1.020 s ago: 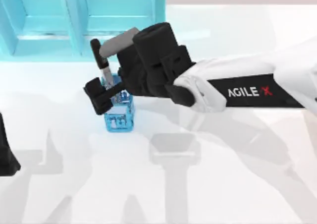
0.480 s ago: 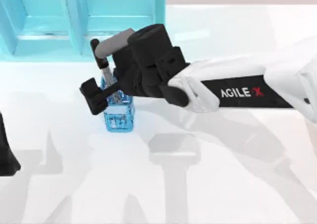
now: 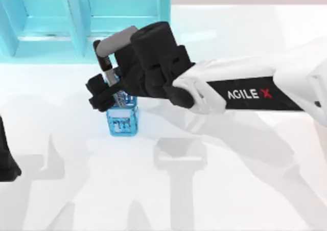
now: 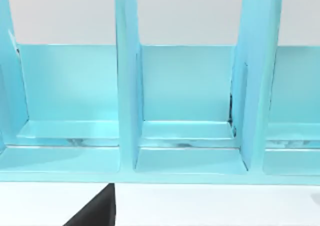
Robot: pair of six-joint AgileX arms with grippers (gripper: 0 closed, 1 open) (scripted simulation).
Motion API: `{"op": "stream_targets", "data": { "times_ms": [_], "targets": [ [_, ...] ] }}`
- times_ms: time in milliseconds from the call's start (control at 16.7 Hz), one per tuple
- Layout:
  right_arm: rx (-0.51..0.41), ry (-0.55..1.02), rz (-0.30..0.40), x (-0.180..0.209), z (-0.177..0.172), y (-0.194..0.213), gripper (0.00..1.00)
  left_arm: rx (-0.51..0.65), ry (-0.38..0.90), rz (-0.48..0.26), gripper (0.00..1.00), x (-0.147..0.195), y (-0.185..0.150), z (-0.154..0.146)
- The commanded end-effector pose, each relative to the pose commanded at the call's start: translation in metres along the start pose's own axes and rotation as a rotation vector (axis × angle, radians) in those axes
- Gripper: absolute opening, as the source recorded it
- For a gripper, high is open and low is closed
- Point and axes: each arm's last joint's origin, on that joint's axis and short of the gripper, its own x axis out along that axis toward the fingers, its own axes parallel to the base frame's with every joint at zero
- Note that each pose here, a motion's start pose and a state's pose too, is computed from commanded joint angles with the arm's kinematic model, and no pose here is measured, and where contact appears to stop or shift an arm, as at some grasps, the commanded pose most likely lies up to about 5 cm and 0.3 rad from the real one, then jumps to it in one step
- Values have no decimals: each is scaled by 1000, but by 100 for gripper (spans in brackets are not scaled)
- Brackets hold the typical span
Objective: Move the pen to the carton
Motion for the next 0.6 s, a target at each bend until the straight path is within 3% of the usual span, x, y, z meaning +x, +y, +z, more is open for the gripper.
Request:
{"op": "stream_targets", "data": {
  "times_ms": [120, 180, 600],
  "targets": [
    [0, 0, 0, 0, 0, 0, 2, 0, 0, 0, 100, 0, 0, 0],
    [0, 0, 0, 0, 0, 0, 0, 0, 0, 0, 100, 0, 0, 0],
    [0, 0, 0, 0, 0, 0, 0, 0, 0, 0, 100, 0, 0, 0]
  ]
}}
